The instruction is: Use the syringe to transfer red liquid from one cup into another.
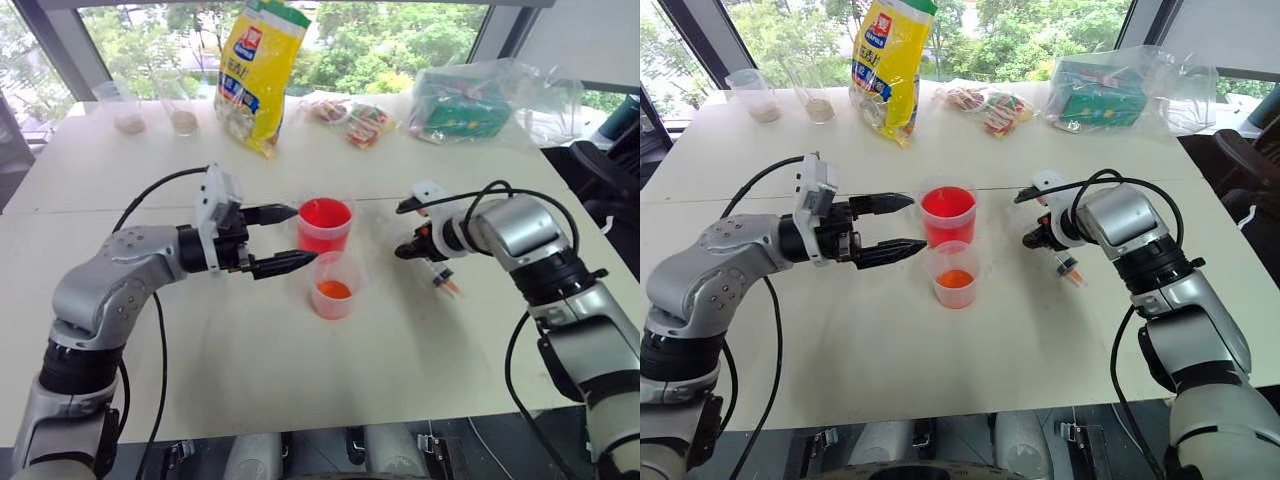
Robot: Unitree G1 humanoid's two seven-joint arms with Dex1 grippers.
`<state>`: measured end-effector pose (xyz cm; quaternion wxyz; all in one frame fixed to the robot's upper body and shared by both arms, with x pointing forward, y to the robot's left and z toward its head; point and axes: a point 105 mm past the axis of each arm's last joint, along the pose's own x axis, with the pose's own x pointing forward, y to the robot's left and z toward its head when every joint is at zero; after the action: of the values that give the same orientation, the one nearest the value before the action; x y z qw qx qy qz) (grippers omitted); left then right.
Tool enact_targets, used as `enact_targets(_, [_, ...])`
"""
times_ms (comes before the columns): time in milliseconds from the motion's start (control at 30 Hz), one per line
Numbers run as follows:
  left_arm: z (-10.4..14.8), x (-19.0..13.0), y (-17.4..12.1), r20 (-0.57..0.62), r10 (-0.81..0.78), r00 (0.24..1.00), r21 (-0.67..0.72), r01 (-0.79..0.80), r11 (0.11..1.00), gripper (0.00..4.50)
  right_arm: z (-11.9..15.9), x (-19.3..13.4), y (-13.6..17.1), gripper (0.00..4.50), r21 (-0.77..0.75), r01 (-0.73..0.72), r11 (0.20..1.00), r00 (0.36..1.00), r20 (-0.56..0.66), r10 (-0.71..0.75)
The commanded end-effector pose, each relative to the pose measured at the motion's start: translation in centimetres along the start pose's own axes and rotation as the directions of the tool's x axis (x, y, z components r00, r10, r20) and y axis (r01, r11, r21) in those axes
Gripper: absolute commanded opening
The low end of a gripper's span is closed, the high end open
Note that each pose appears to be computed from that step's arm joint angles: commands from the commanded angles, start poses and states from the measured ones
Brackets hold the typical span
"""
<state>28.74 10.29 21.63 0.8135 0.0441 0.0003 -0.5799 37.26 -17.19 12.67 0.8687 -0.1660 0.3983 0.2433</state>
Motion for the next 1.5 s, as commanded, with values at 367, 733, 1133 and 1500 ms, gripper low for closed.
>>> enact_targets(367, [3.3,-0.9,2.6,0.023,0.002,1.000,0.075,-0.004,0.997,4.50,13.7,-16.2,2.2,1.42,-0.060,-0.025,0.998,0.395,0.916,0.066])
enact_targets(733, [6.8,-1.7,4.0,0.088,0.009,0.996,0.092,-0.017,0.996,4.50,14.9,-11.1,10.1,1.42,-0.245,-0.208,0.947,0.069,0.962,0.264])
enact_targets(1133, [8.0,-0.1,3.0,0.119,-0.049,0.992,0.096,0.038,0.995,4.50,12.6,-5.5,11.1,1.42,-0.246,-0.150,0.958,0.137,0.954,0.266])
enact_targets(1500, [8.4,2.6,3.0,0.151,-0.101,0.983,0.102,0.087,0.991,4.50,11.7,-4.3,11.6,1.42,-0.256,-0.122,0.959,0.176,0.945,0.274])
